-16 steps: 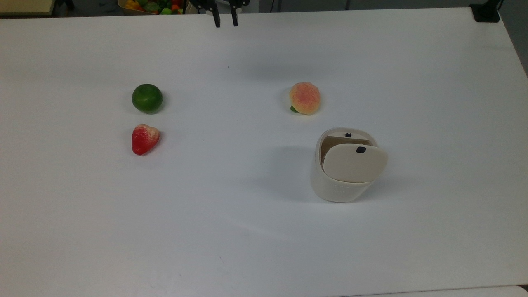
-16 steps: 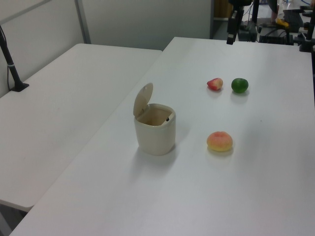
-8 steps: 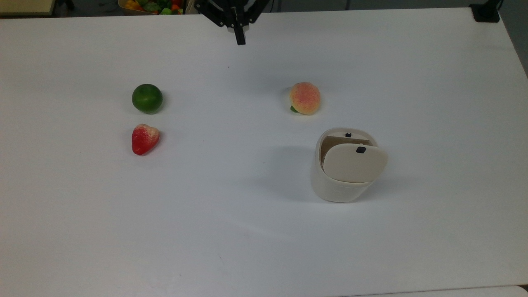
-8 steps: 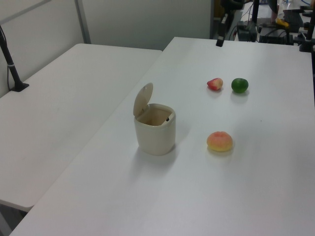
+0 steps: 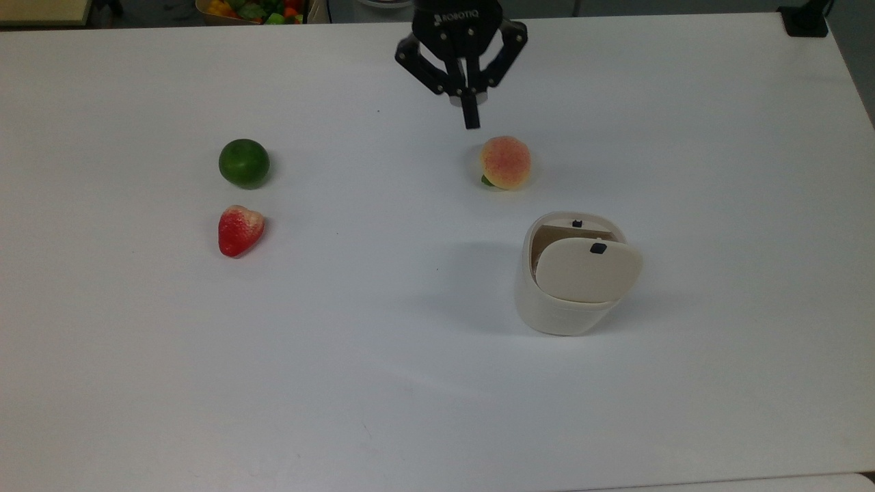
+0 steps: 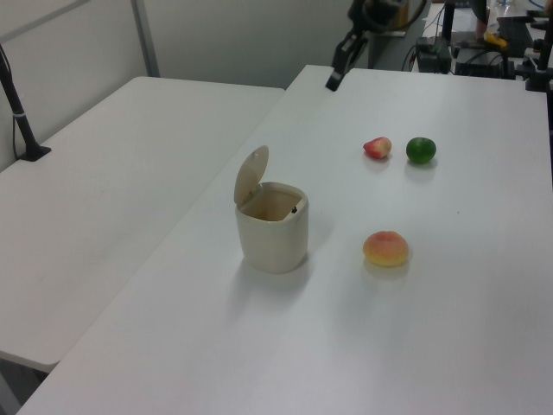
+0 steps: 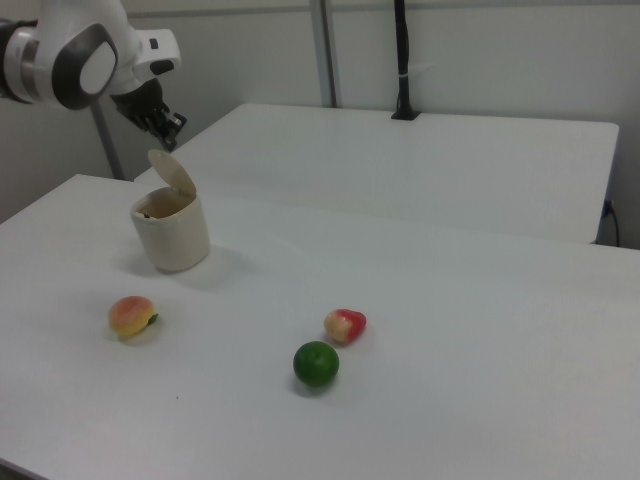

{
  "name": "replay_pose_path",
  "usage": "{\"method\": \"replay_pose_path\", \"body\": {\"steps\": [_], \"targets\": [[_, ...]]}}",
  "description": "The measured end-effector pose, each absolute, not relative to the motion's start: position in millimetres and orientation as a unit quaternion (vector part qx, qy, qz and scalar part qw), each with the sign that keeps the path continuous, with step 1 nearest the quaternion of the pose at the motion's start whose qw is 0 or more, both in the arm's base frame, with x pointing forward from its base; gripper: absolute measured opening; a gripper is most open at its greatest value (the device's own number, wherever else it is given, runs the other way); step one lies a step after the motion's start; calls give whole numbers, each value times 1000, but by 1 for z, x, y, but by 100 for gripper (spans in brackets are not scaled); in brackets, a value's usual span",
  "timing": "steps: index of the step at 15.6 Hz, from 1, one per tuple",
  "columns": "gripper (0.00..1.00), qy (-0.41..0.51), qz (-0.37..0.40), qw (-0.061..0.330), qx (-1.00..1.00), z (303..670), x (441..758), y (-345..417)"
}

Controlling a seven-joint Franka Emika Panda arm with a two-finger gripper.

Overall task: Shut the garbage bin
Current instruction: 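Move the gripper over the bin toward the raised lid, then push the raised lid down with the gripper fingertips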

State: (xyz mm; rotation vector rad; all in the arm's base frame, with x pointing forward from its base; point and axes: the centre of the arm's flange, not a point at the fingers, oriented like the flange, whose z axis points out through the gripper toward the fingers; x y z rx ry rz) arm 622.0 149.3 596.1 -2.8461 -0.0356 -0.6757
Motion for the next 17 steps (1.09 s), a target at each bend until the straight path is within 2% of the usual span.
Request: {"method": "replay_pose_path", "body": {"steps": [9, 17], "targets": [[1, 3, -330, 142, -933, 547, 663, 187], [1, 9, -350, 172, -921, 520, 685, 226]]}}
